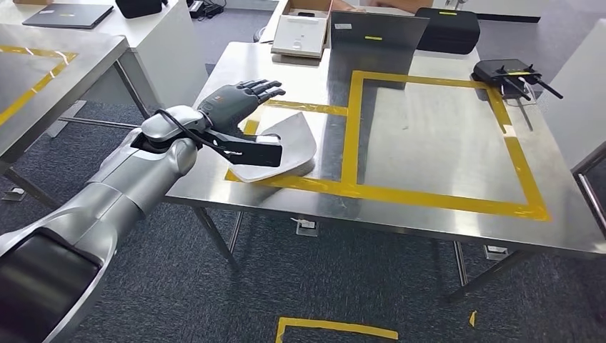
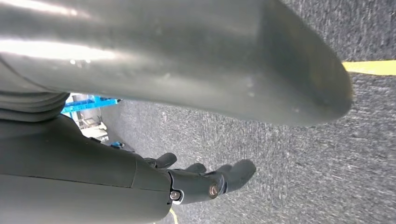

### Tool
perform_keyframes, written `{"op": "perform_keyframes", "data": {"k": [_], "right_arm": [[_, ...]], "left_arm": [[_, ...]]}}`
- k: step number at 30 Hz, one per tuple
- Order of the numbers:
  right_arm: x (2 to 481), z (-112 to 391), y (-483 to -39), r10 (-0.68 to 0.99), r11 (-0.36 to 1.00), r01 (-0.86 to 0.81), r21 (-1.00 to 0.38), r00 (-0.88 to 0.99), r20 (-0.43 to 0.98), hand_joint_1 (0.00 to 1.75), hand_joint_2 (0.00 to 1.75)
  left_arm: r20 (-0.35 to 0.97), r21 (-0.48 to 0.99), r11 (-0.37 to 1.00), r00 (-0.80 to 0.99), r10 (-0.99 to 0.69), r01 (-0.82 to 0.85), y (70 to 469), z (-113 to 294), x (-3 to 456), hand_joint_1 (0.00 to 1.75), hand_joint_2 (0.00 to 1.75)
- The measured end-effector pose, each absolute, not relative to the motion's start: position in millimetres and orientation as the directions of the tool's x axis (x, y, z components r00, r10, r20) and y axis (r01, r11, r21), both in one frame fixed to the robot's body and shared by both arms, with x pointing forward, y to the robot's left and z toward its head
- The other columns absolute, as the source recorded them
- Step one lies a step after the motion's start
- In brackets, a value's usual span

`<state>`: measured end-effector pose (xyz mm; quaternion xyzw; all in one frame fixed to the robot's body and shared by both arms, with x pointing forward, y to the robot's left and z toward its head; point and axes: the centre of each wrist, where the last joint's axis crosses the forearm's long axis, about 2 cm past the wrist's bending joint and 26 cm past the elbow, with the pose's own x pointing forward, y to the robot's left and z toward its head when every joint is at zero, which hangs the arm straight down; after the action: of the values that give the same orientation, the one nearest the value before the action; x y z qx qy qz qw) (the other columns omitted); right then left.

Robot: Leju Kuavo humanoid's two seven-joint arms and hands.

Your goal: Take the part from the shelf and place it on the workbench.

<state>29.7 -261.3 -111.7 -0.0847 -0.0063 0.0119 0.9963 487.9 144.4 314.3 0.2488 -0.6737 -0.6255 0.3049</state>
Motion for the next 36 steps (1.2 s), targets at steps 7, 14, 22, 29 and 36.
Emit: {"op": "perform_keyframes", "data": {"k": [7,14,22,29,36], "right_arm": [[29.5,-111.7,-261.1,0.019,0.985,-0.017,-0.171,1.000,0.010,0.00,0.00],[29.5,-111.4,-257.3,0.001,0.986,0.001,-0.167,1.000,0.011,0.00,0.00],[28.8,-111.4,-255.3,-0.011,0.987,0.013,-0.163,1.000,0.012,0.00,0.00],[28.5,-111.6,-257.7,-0.008,0.986,0.009,-0.168,1.000,0.012,0.00,0.00],[28.0,-112.0,-264.7,0.000,0.983,0.002,-0.184,1.000,0.011,0.00,0.00]], "left_arm": [[0.100,0.995,0.088,-0.687,-0.719,0.053,146.5,309.7,487.5,0.00,0.00],[0.102,0.995,0.086,-0.698,-0.709,0.058,140.5,311.9,486.1,0.00,0.00],[0.109,0.994,0.088,-0.717,-0.688,0.067,130.4,311.8,482.8,0.00,0.00],[0.103,0.994,0.090,-0.729,-0.676,0.057,122.2,313.7,480.4,0.00,0.00],[0.109,0.994,0.095,-0.729,-0.675,0.060,116.0,311.1,477.7,0.00,0.00]]}}
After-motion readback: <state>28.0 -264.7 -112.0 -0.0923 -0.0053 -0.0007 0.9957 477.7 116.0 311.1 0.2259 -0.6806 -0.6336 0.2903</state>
